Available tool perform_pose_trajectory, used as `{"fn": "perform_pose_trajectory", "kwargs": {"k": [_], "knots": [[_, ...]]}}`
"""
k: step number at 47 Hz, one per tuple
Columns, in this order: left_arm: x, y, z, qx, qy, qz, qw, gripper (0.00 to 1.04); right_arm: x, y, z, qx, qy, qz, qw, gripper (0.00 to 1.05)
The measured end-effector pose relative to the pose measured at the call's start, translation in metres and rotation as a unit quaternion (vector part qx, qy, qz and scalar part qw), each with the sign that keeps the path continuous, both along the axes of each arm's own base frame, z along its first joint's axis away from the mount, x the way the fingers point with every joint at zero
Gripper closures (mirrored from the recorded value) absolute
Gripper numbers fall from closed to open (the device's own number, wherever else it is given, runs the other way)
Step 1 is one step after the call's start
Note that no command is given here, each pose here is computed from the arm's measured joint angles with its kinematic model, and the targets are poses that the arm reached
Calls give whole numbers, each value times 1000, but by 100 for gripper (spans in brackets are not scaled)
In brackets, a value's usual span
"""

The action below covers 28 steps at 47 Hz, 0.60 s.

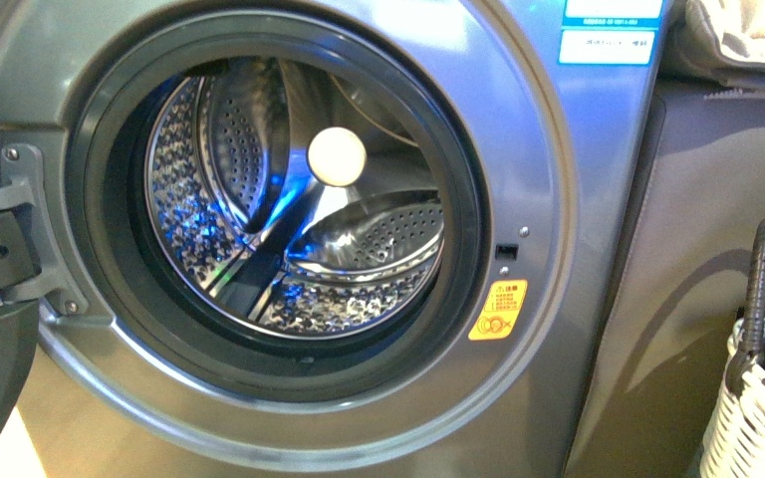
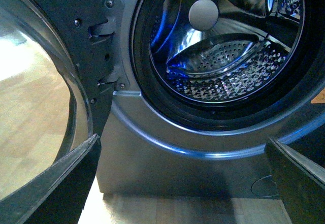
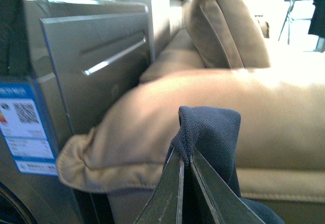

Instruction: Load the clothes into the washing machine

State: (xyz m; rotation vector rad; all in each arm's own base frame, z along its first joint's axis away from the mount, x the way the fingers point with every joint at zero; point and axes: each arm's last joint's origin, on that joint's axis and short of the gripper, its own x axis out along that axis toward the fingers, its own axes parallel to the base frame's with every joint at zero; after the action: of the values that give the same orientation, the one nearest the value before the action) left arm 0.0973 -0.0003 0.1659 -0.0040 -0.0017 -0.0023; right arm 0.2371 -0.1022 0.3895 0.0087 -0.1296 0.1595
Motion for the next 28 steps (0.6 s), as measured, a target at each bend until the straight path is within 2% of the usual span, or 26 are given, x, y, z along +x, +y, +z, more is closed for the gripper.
{"fn": "perform_pose_trajectory", "kwargs": {"k": [16,28], "knots": [[0,0,0,0,0,0,1000,6,-17,57,131,-18,-107,59,992,102],[0,0,0,0,0,0,1000,6,-23,115,204,-12,-127,112,985,102]]}}
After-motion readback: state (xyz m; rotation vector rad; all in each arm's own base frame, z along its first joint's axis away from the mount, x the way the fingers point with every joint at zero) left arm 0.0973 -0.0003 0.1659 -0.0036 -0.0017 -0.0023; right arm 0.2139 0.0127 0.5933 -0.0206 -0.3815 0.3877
